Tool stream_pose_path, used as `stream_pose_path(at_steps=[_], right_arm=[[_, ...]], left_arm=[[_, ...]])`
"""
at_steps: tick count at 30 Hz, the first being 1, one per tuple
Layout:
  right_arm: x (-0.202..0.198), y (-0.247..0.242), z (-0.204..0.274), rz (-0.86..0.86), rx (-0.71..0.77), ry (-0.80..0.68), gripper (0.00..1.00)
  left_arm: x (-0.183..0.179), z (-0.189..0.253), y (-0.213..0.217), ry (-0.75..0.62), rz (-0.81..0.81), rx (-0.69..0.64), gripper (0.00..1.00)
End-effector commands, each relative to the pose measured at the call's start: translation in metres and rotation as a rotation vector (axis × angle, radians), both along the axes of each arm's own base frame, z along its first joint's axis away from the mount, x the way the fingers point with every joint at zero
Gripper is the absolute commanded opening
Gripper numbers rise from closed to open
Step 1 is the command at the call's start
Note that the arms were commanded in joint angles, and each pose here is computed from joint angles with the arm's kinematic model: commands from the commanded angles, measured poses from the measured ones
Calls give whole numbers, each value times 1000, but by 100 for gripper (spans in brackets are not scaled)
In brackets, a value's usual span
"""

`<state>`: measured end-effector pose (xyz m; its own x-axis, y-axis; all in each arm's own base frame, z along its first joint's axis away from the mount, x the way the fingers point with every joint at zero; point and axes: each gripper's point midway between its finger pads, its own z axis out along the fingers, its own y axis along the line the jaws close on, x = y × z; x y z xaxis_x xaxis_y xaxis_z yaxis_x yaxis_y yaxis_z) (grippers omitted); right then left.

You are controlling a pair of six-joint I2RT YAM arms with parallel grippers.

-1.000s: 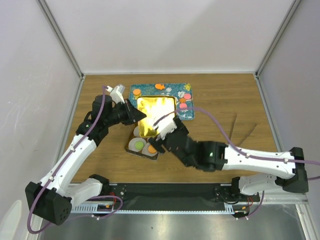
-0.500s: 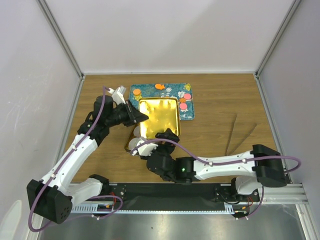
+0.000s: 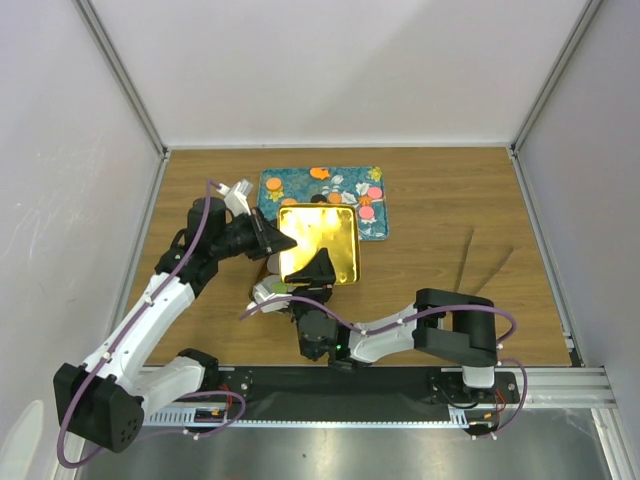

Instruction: Pack the cookies

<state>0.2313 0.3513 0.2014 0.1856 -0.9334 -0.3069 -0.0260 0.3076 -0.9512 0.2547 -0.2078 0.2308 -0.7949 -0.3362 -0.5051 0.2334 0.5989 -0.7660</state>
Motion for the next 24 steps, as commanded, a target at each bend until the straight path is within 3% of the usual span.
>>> stream_pose_path(at_steps=[1, 8, 11, 12, 16, 18, 19, 20, 22, 24], right_arm=[[1, -18, 48, -52, 188, -109, 84], [4, -24, 60, -54, 210, -120, 62], [3, -26, 64, -48, 214, -125, 48], [3, -26, 65, -46, 219, -127, 39], [2, -29, 75, -44, 239, -122, 16], [1, -30, 82, -38, 269, -111, 5], [0, -31, 85, -38, 262, -110, 5], [-1, -31, 87, -34, 286, -103, 3], [-2, -29, 87, -26, 271, -84, 1], [-4, -32, 93, -24, 374, -41, 1]], left_arm=[[-2, 18, -2, -49, -16, -50, 0], [-3, 21, 1, -53, -12, -54, 4], [-2, 22, 2, -55, -10, -69, 11], [-2, 22, 2, -54, -10, -70, 13], [-1, 28, 5, -75, -4, -78, 34], [1, 35, 7, -97, 6, -79, 57], [2, 35, 7, -97, 7, -78, 57], [2, 37, 8, -104, 11, -79, 67], [4, 41, 9, -124, 16, -77, 73], [10, 46, 14, -143, 50, -57, 89]])
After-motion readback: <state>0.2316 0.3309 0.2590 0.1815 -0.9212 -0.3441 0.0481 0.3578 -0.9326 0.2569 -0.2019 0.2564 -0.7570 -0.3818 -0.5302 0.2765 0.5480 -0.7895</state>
